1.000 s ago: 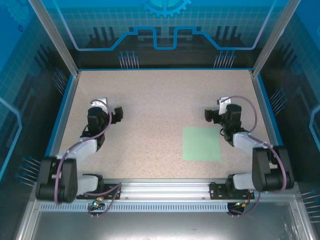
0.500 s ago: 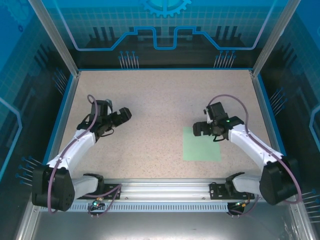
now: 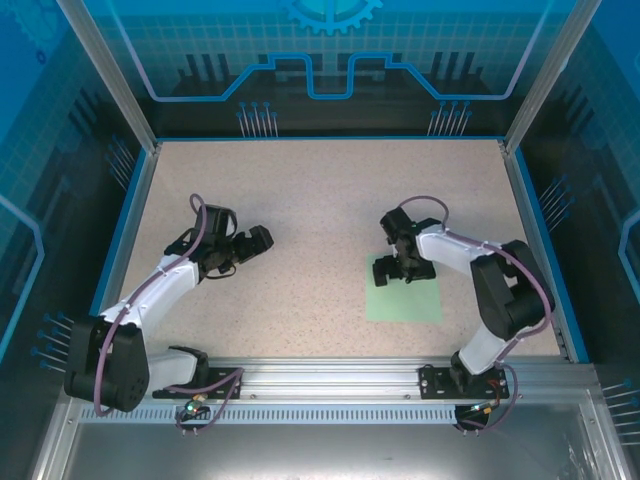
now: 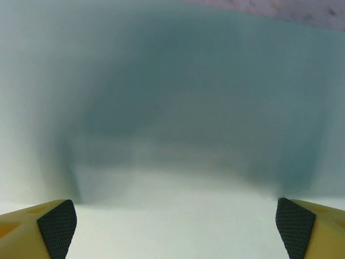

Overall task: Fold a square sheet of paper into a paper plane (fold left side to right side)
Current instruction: Move the square sheet of paper to the center of the table.

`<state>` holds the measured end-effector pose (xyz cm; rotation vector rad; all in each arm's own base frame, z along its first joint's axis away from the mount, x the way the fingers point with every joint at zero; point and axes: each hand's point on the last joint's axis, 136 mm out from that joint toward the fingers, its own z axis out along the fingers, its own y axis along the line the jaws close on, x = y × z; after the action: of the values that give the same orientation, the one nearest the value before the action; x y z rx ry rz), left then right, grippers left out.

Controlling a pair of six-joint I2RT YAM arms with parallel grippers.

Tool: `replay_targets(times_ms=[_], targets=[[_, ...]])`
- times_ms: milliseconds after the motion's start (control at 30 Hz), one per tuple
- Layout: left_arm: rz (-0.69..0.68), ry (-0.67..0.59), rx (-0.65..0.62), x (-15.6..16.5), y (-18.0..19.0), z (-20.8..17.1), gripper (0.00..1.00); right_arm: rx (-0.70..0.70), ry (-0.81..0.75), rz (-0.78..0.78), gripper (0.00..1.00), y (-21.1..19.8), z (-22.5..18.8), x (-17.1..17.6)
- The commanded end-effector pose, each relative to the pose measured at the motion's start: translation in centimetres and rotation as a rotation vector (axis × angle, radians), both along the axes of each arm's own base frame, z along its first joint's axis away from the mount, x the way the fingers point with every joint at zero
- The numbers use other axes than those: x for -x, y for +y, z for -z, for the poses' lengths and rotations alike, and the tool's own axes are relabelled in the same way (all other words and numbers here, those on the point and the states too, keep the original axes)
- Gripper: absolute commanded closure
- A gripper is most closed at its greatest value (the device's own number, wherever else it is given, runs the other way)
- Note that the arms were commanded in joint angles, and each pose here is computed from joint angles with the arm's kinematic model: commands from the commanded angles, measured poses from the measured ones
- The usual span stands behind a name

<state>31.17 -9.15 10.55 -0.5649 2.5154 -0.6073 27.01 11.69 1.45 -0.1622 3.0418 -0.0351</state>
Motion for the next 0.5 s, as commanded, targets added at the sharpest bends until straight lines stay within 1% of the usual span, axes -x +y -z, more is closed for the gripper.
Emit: replay_targets(times_ms=[0,267,400,467], targets=[[0.015,0.007,-0.003,-0.1,-0.3,-0.6,0.01,-0.021,0.036,-0.016,0.01,2.2,0.5,0.3],[0.018,0.009,-0.016,-0.1,-0.2,-0.7,0.01,-0.103,0.025,-0.053,0.01,9.5,1.6,-1.2],[0.016,0.012,-0.012,-0.1,-0.2,-0.7,0.01,-0.126,0.006,-0.076,0.01,13.4,2.0,-2.6],[0.020,0.015,0.002,-0.1,-0.5,-0.7,0.01,-0.164,0.001,-0.080,0.01,15.4,2.0,-3.6]])
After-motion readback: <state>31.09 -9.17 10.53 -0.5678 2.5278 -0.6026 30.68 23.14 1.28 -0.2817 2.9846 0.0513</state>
